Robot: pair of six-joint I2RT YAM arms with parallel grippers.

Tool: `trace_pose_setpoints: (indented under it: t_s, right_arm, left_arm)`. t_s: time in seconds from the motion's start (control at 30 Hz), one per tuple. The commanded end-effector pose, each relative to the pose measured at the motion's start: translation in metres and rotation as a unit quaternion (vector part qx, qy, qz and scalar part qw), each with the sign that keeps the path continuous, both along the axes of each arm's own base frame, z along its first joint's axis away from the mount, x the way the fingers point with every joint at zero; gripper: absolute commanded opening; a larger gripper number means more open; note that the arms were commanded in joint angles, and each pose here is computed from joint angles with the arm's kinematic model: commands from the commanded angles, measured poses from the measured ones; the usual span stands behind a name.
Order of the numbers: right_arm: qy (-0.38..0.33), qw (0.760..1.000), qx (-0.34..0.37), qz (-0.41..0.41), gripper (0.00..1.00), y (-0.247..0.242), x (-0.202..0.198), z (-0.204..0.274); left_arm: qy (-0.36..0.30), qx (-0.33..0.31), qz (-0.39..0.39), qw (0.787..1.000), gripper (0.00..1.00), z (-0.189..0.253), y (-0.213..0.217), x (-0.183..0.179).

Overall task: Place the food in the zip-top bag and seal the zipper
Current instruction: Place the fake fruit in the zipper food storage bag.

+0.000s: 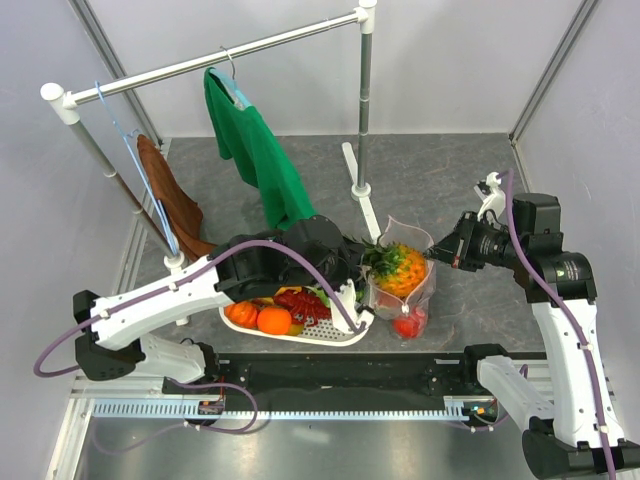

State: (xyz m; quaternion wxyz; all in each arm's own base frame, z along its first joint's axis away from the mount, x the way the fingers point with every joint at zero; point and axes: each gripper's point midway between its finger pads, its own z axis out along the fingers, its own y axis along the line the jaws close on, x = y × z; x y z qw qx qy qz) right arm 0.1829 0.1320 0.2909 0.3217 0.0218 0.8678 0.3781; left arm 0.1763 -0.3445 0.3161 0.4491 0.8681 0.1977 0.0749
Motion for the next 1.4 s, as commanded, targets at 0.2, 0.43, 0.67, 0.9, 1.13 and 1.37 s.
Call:
trace_pose_setpoints:
  t_s: [0.2,0.43,0.67,0.9,1.13,1.37]
  right_arm:
    - [-0.039,0.999,0.017,0.020,0.00,0.006,0.001,0.022]
    - [-0.044,0.998,0.029,0.020,0.00,0.009,0.004,0.028]
    - [-0.039,0.999,0.030,0.014,0.00,0.008,0.002,0.027]
    - [-0.034,0.999,0.033,0.010,0.00,0.008,0.004,0.026]
    - [-0.038,0.999,0.033,0.005,0.00,0.007,0.004,0.029]
    - [-0.038,0.999,0.030,0.005,0.00,0.007,0.004,0.029]
  left_arm:
    - [-0.155,-0.020,-0.170,0.973,0.12,0.056,-0.056,-0.015]
    - [-0.123,-0.096,-0.161,0.974,0.56,0.059,-0.087,-0.031]
    - [0.178,-0.307,0.136,0.925,0.81,0.114,-0.044,0.011]
    - [0.445,-0.379,0.290,0.758,0.73,0.094,0.032,0.028]
    - [0.598,-0.291,0.372,0.648,0.67,0.024,0.015,0.016]
    - [0.654,-0.242,0.382,0.607,0.70,-0.002,-0.010,0.010]
